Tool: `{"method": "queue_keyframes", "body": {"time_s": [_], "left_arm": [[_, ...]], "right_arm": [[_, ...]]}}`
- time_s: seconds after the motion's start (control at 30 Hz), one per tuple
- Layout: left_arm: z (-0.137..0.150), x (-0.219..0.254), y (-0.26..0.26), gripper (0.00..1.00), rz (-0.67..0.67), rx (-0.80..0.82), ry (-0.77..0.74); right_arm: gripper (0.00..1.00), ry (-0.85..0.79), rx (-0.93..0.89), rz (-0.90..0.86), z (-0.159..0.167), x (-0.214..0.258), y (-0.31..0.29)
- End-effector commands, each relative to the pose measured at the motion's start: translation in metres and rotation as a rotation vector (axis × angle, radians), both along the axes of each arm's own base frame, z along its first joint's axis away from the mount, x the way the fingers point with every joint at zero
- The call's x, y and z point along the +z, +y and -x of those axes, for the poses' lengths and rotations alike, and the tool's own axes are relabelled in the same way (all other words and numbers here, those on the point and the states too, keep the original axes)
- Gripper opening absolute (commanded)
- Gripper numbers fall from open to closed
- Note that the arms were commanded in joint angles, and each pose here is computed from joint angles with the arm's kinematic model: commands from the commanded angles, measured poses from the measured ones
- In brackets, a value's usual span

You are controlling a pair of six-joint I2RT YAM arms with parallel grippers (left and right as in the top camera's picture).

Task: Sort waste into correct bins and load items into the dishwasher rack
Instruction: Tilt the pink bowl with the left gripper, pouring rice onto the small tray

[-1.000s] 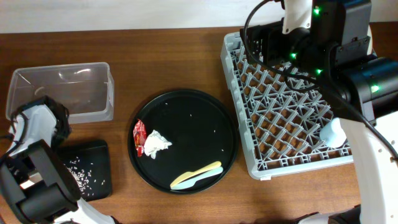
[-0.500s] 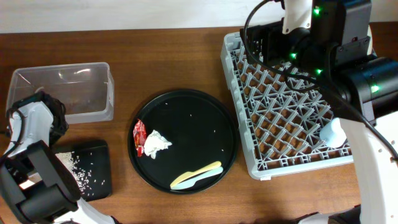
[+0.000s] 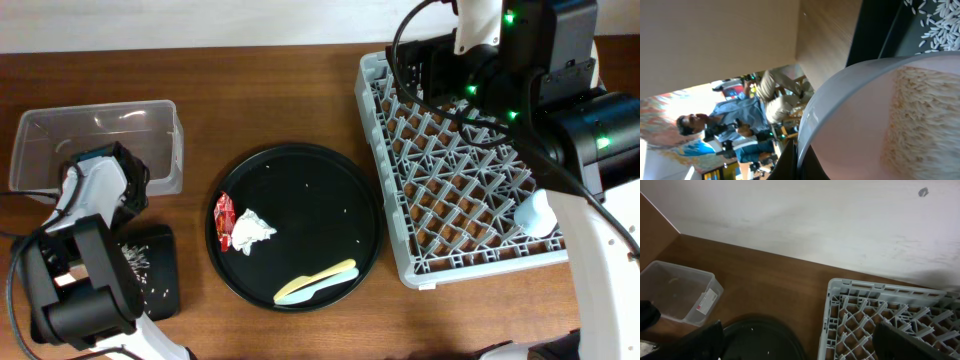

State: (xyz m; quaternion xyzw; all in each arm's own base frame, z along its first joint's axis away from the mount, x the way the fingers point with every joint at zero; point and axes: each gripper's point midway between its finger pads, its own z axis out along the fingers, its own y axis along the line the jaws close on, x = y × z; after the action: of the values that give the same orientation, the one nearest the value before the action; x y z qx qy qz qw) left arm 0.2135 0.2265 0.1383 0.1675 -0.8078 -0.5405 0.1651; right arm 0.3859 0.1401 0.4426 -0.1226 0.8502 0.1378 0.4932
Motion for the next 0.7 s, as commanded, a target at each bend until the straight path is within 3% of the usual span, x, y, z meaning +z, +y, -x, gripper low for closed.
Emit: {"method": "queue_keyframes", "body": {"time_s": [0.0, 0.23, 0.67], "left_arm": [[-0.002, 0.012, 0.008, 0.0, -0.071, -0.05, 0.06], [-0.003, 0.012, 0.007, 0.0, -0.071, -0.052, 0.06], [-0.036, 0.013, -0.019, 0.0, -0.089, -0.203, 0.054]], "right_arm": [[0.98, -0.001, -0.012, -0.001, -0.001, 0.0, 0.0], [0.98, -0.001, -0.012, -0.001, -0.001, 0.0, 0.0], [0.98, -0.001, -0.012, -0.001, -0.001, 0.0, 0.0]]}}
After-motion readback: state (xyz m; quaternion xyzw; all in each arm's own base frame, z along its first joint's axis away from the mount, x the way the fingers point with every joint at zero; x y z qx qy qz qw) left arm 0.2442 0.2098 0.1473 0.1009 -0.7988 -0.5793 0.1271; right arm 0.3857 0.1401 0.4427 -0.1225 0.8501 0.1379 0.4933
